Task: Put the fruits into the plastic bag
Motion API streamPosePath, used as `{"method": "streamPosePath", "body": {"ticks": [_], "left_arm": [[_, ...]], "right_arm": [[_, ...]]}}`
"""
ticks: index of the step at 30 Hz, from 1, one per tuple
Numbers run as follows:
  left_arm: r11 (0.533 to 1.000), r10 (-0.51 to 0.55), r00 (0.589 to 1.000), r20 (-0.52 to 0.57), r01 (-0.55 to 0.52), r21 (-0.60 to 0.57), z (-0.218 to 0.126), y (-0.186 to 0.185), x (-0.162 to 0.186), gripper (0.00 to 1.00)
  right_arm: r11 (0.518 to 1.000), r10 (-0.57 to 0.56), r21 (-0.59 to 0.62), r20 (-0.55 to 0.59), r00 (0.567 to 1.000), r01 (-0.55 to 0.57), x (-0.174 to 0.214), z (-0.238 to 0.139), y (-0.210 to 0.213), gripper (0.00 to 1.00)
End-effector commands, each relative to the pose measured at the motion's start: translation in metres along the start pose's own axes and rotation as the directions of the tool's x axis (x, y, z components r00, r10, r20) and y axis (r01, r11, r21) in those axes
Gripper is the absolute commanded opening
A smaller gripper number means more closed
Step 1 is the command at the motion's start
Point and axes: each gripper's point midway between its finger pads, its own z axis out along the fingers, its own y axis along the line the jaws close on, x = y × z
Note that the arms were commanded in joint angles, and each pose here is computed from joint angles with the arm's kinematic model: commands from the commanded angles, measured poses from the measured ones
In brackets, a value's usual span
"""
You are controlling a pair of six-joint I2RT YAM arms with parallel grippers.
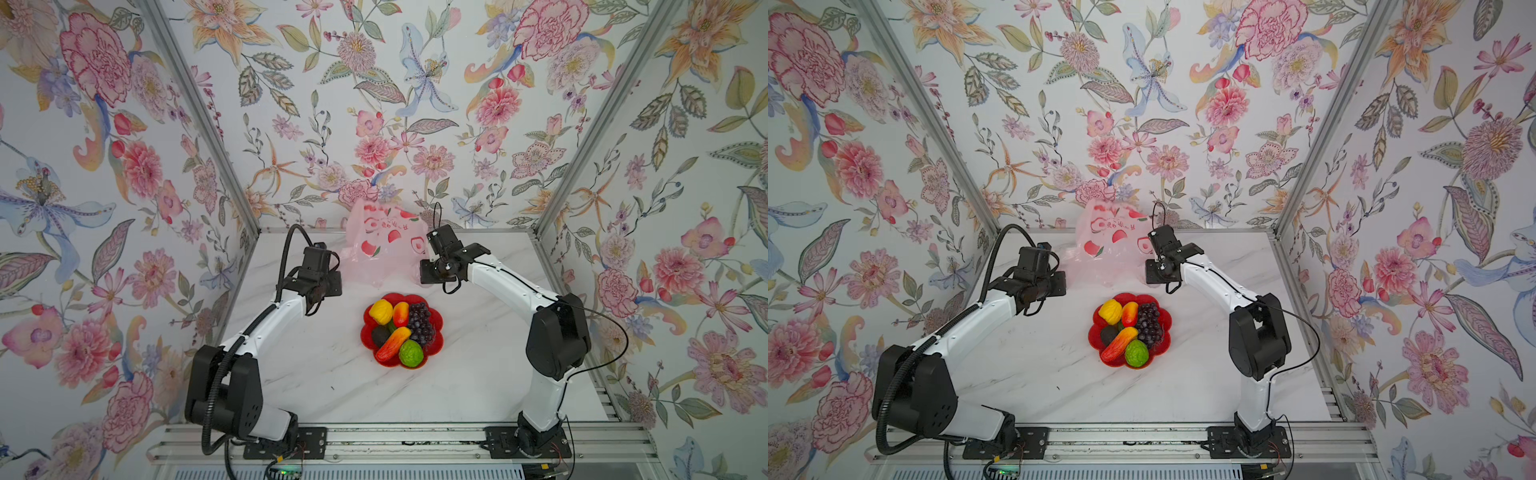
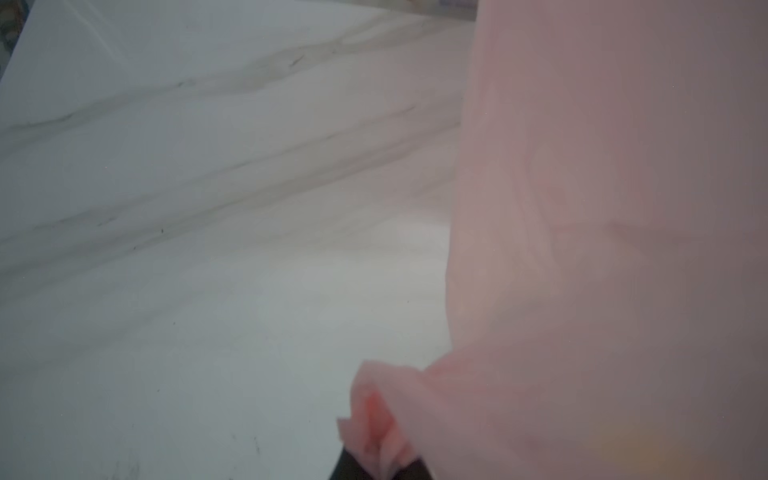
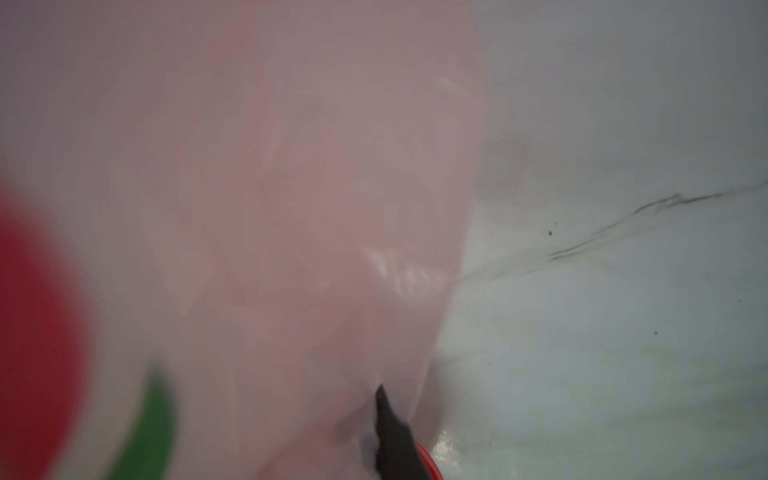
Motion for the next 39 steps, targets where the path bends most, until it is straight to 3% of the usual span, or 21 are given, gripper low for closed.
{"method": "streamPosePath", "body": {"ticks": [1, 11, 14, 16, 17, 19, 21, 23, 24, 25, 26, 27, 28, 29, 31, 32, 33, 34, 35, 36, 39], "left_arm": [[0.996, -0.050, 0.972, 0.232, 0.030, 0.087, -0.068, -0.015, -0.081, 0.00], [0.997, -0.072, 0.984, 0.165, 0.064, 0.053, -0.053, -0.009, -0.083, 0.00], [0.993, -0.107, 0.978, 0.178, 0.097, 0.067, -0.051, -0.013, -0.122, 0.00], [0.988, -0.124, 0.960, 0.252, 0.097, 0.116, -0.065, -0.029, -0.171, 0.00], [0.983, -0.136, 0.936, 0.325, 0.088, 0.161, -0.088, -0.040, -0.200, 0.00], [0.972, -0.155, 0.853, 0.499, 0.040, 0.233, -0.152, -0.062, -0.253, 0.00], [0.958, -0.172, 0.718, 0.674, -0.037, 0.284, -0.234, -0.083, -0.289, 0.00], [0.949, -0.182, 0.582, 0.792, -0.108, 0.297, -0.303, -0.096, -0.301, 0.00], [0.943, -0.195, 0.491, 0.849, -0.145, 0.300, -0.349, -0.096, -0.297, 0.00], [0.942, -0.193, 0.435, 0.880, -0.168, 0.289, -0.369, -0.096, -0.292, 0.00], [0.943, -0.190, 0.383, 0.904, -0.185, 0.276, -0.383, -0.096, -0.281, 0.00], [0.950, -0.181, 0.356, 0.917, -0.178, 0.257, -0.385, -0.089, -0.268, 0.00], [0.958, -0.172, 0.359, 0.917, -0.157, 0.241, -0.376, -0.081, -0.256, 0.00], [0.969, -0.142, 0.401, 0.905, -0.129, 0.209, -0.351, -0.073, -0.240, 0.00], [0.992, -0.009, 0.588, 0.809, -0.099, 0.083, -0.257, -0.063, -0.197, 0.00], [0.996, 0.059, 0.730, 0.681, -0.086, 0.006, -0.189, -0.050, -0.166, 0.00], [0.996, 0.088, 0.856, 0.509, -0.079, -0.038, -0.121, -0.035, -0.129, 0.00], [0.997, 0.067, 0.941, 0.331, -0.053, -0.051, -0.071, -0.017, -0.093, 0.00], [0.999, -0.001, 0.986, 0.165, 0.008, -0.038, -0.035, -0.002, -0.059, 0.00], [0.999, -0.042, 0.997, 0.071, 0.043, -0.011, -0.017, 0.004, -0.037, 0.00], [0.998, -0.063, 0.989, 0.134, 0.059, 0.029, -0.030, 0.004, -0.045, 0.00]], "right_arm": [[0.985, 0.062, -0.172, 0.291, 0.955, -0.012, -0.086, -0.108, 0.037, 0.00], [0.966, 0.149, -0.246, 0.269, 0.952, -0.082, -0.099, -0.090, 0.044, 0.00], [0.948, 0.213, -0.300, 0.348, 0.913, -0.107, -0.143, -0.107, 0.044, 0.00], [0.946, 0.203, -0.322, 0.489, 0.849, -0.041, -0.187, -0.154, 0.055, 0.00], [0.950, 0.175, -0.313, 0.595, 0.784, 0.026, -0.208, -0.194, 0.067, 0.00], [0.962, 0.070, -0.211, 0.806, 0.588, 0.175, -0.233, -0.286, 0.092, 0.00], [0.956, -0.040, -0.062, 0.939, 0.341, 0.285, -0.230, -0.377, 0.121, 0.00], [0.939, -0.090, 0.030, 0.983, 0.160, 0.343, -0.205, -0.443, 0.150, 0.00], [0.935, -0.104, 0.063, 0.989, 0.101, 0.348, -0.192, -0.464, 0.156, 0.00], [0.934, -0.113, 0.079, 0.991, 0.077, 0.349, -0.183, -0.473, 0.157, 0.00], [0.935, -0.119, 0.084, 0.990, 0.081, 0.343, -0.174, -0.472, 0.154, 0.00], [0.938, -0.127, 0.080, 0.984, 0.121, 0.336, -0.166, -0.456, 0.147, 0.00], [0.944, -0.136, 0.071, 0.974, 0.183, 0.323, -0.161, -0.429, 0.140, 0.00], [0.954, -0.140, 0.054, 0.950, 0.279, 0.296, -0.156, -0.388, 0.126, 0.00], [0.979, -0.094, -0.034, 0.799, 0.594, 0.201, -0.131, -0.264, 0.087, 0.00], [0.989, -0.062, -0.065, 0.653, 0.754, 0.137, -0.107, -0.198, 0.067, 0.00], [0.994, -0.022, -0.080, 0.481, 0.877, 0.068, -0.077, -0.134, 0.050, 0.00], [0.996, -0.004, -0.086, 0.369, 0.930, 0.038, -0.055, -0.097, 0.043, 0.00], [0.996, 0.011, -0.092, 0.277, 0.961, 0.015, -0.036, -0.068, 0.040, 0.00], [0.994, 0.024, -0.108, 0.226, 0.974, 0.000, -0.026, -0.056, 0.041, 0.00], [0.989, 0.019, -0.145, 0.259, 0.966, 0.019, -0.040, -0.068, 0.055, 0.00]]}}
